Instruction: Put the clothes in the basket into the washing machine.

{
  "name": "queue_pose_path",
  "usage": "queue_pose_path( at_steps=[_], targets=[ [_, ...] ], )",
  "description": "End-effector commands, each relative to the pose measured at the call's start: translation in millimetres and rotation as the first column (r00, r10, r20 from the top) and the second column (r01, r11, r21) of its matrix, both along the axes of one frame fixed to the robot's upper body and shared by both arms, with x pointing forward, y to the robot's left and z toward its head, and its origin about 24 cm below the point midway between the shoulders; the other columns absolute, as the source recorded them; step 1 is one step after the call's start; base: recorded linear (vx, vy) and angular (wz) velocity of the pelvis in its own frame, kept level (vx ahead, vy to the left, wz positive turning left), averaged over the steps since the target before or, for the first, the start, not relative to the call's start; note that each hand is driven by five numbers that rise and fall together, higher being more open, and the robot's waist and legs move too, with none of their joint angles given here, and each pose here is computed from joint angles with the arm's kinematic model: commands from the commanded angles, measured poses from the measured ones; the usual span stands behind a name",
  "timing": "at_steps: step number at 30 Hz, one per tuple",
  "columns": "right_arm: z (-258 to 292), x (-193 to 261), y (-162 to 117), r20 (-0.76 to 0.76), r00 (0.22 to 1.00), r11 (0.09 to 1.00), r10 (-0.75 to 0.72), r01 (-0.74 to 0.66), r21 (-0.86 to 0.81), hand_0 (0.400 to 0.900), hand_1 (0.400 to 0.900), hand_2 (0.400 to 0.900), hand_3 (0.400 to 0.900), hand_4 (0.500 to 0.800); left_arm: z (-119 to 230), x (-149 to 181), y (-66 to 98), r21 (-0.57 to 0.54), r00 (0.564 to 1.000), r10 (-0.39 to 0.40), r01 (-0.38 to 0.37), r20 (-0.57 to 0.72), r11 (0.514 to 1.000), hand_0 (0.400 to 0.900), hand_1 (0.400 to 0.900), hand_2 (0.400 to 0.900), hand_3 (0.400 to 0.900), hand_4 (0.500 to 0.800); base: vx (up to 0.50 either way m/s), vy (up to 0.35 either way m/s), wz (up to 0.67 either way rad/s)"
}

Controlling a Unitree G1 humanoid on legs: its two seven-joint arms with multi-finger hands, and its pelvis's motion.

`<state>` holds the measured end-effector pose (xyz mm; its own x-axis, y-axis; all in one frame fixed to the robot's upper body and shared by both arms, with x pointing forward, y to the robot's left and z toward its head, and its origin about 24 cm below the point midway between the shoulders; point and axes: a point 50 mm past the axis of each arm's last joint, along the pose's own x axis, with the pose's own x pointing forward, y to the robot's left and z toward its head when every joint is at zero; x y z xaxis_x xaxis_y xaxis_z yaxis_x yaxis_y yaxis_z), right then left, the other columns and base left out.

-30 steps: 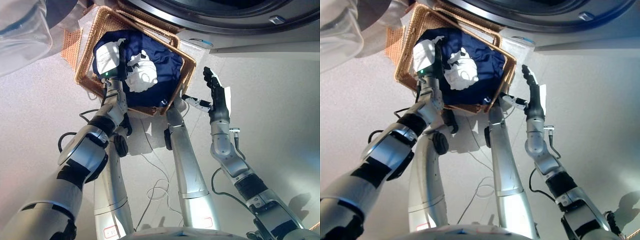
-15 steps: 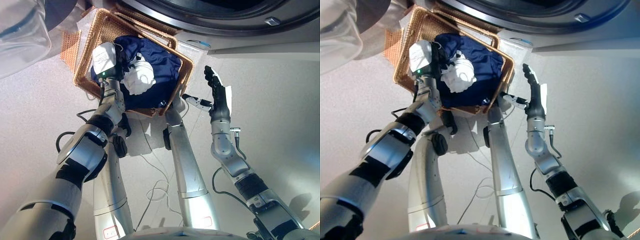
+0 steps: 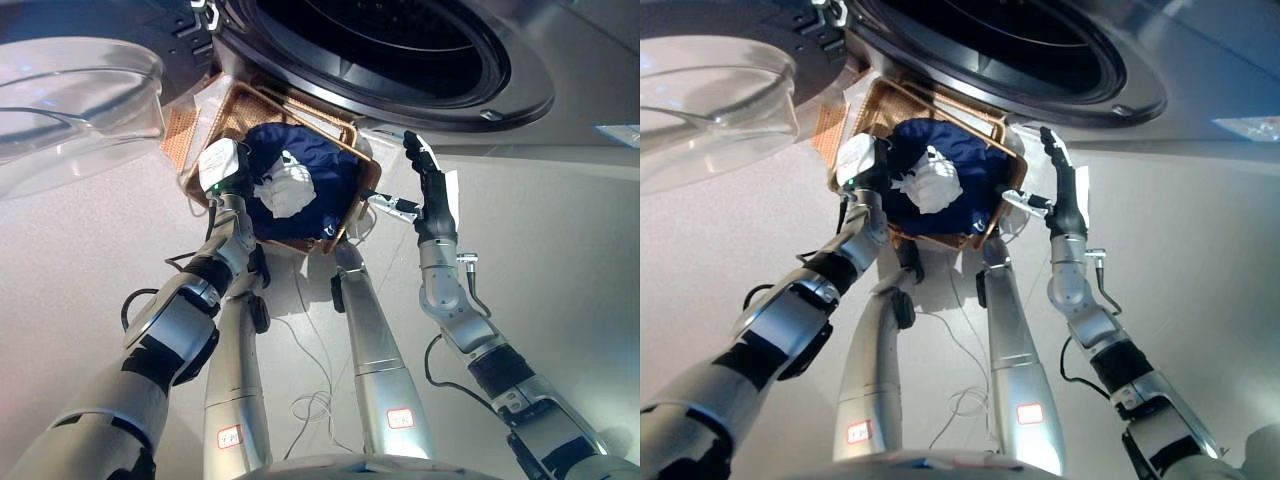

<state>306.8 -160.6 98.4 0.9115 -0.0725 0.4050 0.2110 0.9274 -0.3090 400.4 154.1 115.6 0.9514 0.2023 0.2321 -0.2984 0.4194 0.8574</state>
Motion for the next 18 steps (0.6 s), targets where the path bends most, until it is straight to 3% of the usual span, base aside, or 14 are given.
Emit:
queue_pose_path(
  at_steps=[1, 10, 18],
  targets=[
    [11.0, -9.6, 1.5, 0.088, 0.996, 0.999, 0.032, -0.033, 0.004, 0.900, 0.900, 0.900, 0.900, 0.800, -1.5, -2.2, -13.4, -0.027, 0.998, -0.039, 0.040, 0.046, 0.999, 0.900, 0.900, 0.900, 0.900, 0.800, 0.116, -0.029, -0.07],
    [21.3, -12.7, 2.2, 0.153, 0.988, 1.000, 0.016, -0.019, 0.020, 0.900, 0.900, 0.900, 0.900, 0.800, 13.5, 0.8, -15.3, 0.044, 0.993, -0.044, 0.039, 0.107, 0.998, 0.900, 0.900, 0.900, 0.900, 0.800, -0.006, -0.043, 0.14],
    [21.9, -17.6, 3.5, 0.176, 0.984, 1.000, -0.006, 0.001, 0.027, 0.900, 0.900, 0.900, 0.900, 0.800, -6.9, -9.3, -44.5, 0.038, 0.990, -0.110, 0.108, 0.083, 0.993, 0.900, 0.900, 0.900, 0.900, 0.800, -0.010, -0.038, 0.01]
  ],
)
